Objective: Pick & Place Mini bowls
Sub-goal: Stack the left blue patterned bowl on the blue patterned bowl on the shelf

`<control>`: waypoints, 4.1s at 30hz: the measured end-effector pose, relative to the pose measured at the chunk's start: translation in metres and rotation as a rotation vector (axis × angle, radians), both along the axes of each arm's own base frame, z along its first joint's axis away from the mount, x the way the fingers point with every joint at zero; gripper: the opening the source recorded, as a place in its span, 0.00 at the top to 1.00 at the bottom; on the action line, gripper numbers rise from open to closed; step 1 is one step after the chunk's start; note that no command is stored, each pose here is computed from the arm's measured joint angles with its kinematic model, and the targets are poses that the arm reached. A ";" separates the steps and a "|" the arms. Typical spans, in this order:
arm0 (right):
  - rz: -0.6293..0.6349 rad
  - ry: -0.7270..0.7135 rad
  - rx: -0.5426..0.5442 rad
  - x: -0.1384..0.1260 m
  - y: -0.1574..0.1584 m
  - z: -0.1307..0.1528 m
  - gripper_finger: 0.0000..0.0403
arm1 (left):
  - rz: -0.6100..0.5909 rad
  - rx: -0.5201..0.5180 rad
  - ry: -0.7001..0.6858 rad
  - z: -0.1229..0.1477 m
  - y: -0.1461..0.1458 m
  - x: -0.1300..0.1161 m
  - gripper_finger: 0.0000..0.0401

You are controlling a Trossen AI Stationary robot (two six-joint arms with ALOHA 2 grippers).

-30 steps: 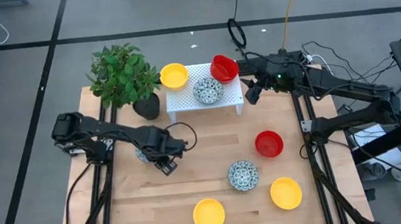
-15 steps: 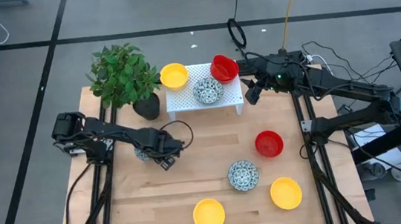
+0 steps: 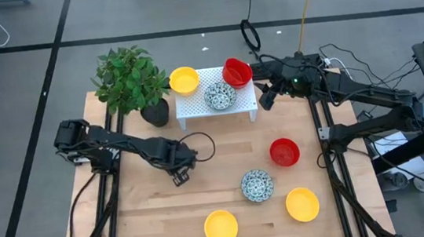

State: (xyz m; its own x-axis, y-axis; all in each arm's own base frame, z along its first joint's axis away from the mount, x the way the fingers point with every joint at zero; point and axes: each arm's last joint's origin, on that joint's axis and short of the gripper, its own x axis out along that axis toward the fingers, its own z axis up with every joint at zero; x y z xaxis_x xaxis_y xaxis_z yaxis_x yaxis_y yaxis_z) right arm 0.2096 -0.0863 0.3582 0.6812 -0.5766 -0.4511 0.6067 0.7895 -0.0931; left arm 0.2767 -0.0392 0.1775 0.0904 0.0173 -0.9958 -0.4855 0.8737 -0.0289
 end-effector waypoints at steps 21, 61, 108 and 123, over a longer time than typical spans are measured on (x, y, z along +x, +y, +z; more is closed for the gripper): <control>-0.016 -0.037 0.026 0.001 0.000 0.001 0.60 | -0.421 0.140 -0.422 -0.002 0.001 0.074 0.96; 0.427 0.070 0.131 0.045 0.036 -0.079 0.59 | -0.035 -0.030 -0.721 0.105 0.009 0.062 0.54; 0.816 0.281 -0.070 0.146 0.111 -0.223 0.63 | 0.145 -0.211 -1.560 0.230 0.016 0.026 0.58; 0.830 0.278 -0.116 0.145 0.109 -0.217 0.97 | 0.110 -0.140 -1.638 0.237 0.022 0.026 0.58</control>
